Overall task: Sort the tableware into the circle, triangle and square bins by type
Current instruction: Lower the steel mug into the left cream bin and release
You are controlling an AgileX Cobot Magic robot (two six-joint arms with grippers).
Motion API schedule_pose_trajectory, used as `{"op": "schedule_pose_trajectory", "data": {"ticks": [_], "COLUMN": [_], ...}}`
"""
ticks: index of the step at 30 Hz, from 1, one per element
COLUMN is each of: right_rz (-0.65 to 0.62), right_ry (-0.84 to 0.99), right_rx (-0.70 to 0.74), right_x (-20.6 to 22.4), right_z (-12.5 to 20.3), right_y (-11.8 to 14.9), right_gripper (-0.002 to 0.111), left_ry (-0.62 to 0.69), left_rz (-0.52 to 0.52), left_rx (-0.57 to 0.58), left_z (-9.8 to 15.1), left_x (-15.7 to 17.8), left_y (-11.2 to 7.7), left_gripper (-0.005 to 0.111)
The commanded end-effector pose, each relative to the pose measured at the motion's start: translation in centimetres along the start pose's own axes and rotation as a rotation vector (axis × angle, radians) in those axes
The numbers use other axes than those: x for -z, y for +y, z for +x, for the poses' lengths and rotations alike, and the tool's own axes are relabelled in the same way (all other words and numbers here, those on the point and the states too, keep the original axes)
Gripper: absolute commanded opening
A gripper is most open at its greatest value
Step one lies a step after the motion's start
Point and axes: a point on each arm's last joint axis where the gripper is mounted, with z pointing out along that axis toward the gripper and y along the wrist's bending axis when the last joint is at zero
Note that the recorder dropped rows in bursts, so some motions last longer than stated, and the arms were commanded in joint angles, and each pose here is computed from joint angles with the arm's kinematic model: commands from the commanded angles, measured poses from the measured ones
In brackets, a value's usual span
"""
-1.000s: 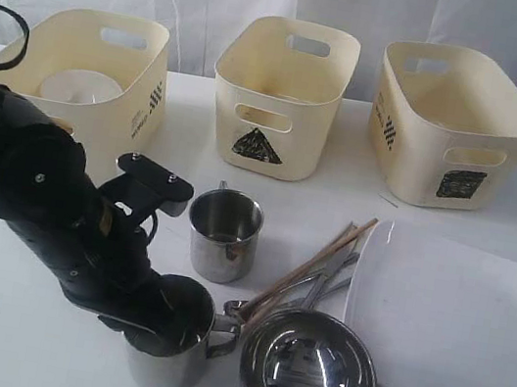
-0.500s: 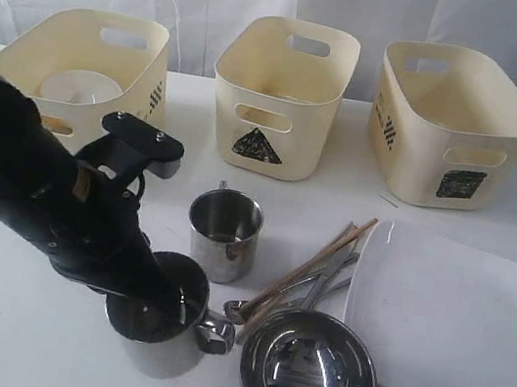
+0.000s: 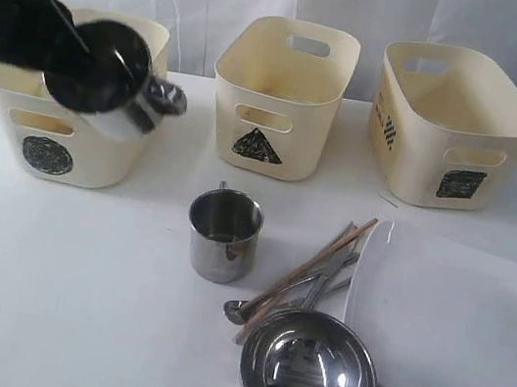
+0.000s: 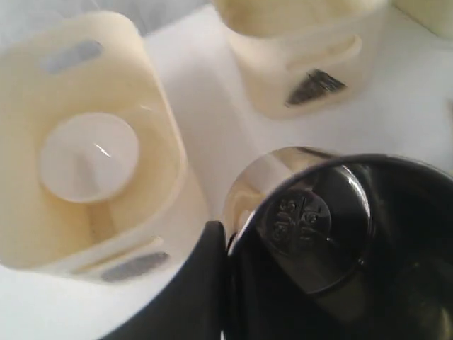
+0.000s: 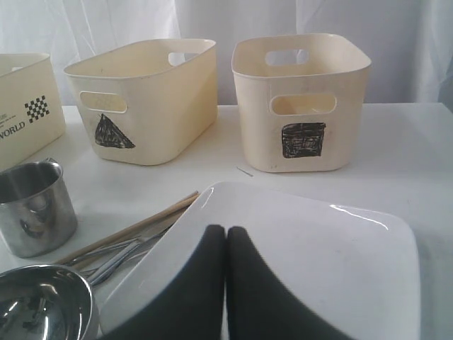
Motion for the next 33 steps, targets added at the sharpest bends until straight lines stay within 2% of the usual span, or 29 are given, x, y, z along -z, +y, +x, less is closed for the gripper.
{"op": "schedule_pose_trajectory", "data": {"ticks": [1,5,8,15,19,23,33], "right_rz": [0.005,0.005,0.005,0.005,0.005,0.005,0.005], "right_ry": [-0.012,-0.012,-0.012,-0.012,-0.012,-0.012,-0.012], "right_rx": [0.0,0.0,0.0,0.0,0.0,0.0,0.0], "right_x": [0.0,0.0,0.0,0.0,0.0,0.0,0.0], "right_z": [0.0,0.0,0.0,0.0,0.0,0.0,0.0], "right_y": [0.0,0.0,0.0,0.0,0.0,0.0,0.0], "right_gripper": [0.0,0.0,0.0,0.0,0.0,0.0,0.0], "left_ry": [-0.12,-0.134,-0.137,-0.084,-0.056,-0.013,0.139], "left_rz": [-0.106,-0.193,-0.218,-0.222,-0.249,-0.271,-0.255], "left_rx": [0.081,0.132,0.147,0.144,0.156,0.211,0.214], "left_z": [-2.0,-2.7,-3.1,-3.6,-3.5,-2.4,0.6], "left_x": [-0.8,-2.6,-4.6,-9.8,-12.4,-14.8,-18.4], "left_y": [3.7,7.2,8.6,9.9,11.6,13.3,13.1], "left_gripper": [0.0,0.0,0.0,0.0,0.0,0.0,0.001]}}
